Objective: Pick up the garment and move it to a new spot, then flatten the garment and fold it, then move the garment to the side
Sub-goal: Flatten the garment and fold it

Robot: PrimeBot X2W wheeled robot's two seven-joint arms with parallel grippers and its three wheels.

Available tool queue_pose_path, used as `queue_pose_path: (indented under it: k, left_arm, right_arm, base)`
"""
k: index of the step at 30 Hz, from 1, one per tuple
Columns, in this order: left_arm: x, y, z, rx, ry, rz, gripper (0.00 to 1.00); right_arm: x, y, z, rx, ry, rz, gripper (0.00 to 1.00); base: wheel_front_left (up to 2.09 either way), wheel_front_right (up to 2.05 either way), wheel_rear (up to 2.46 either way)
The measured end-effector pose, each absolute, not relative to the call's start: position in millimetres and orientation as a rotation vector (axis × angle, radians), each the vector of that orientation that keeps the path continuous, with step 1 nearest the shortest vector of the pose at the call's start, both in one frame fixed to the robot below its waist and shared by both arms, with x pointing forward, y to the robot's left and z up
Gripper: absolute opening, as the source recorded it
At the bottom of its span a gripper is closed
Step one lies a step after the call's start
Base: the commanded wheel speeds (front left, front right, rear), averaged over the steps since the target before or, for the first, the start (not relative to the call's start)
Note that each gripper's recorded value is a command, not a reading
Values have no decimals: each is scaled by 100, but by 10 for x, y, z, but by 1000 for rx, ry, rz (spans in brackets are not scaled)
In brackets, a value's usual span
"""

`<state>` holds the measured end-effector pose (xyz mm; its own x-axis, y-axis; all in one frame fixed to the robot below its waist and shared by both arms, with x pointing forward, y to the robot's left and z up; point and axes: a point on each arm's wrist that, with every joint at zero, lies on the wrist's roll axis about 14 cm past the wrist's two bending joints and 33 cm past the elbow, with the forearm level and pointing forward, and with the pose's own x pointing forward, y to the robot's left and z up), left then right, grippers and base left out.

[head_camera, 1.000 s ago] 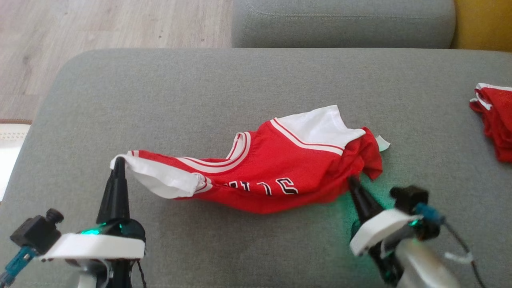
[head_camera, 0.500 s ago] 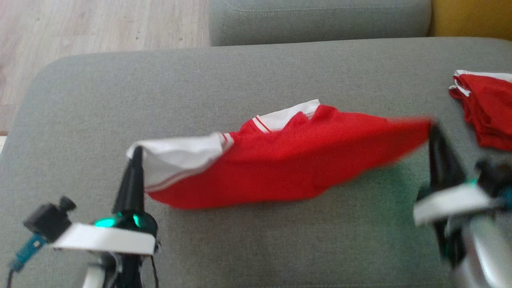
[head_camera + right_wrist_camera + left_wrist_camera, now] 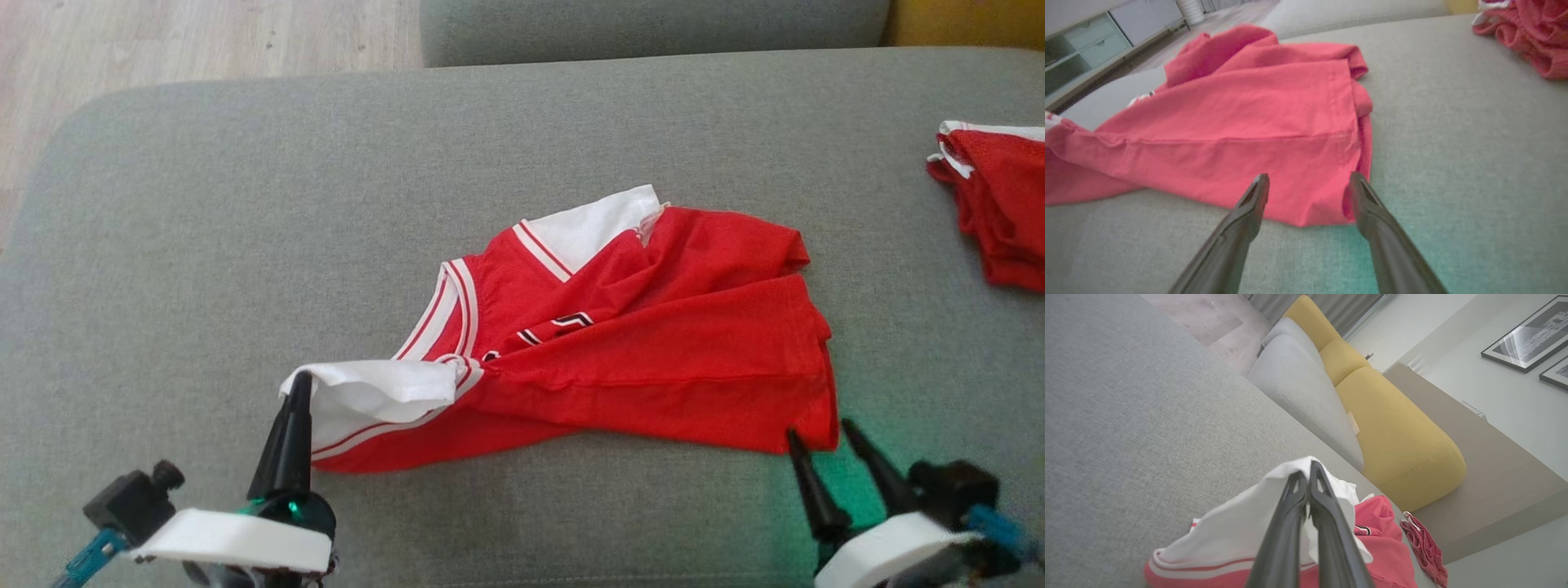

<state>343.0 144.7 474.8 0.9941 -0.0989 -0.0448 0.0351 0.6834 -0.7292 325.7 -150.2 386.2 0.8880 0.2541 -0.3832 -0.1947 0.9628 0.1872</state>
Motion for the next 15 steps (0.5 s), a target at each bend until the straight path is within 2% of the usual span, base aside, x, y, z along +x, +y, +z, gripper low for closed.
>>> queue_pose_path:
  k: [5, 15]
  left_arm:
    - [3493, 1456, 4784, -794, 66, -79, 0]
    - [3479, 1490, 4759, -780, 65, -64, 0]
  right_arm:
    - [3396, -1649, 4043, 139, 376, 216, 100]
    - [3659, -1609, 3968, 133, 474, 244, 100]
  base:
    - [0, 0, 0]
    - [0, 0, 0]
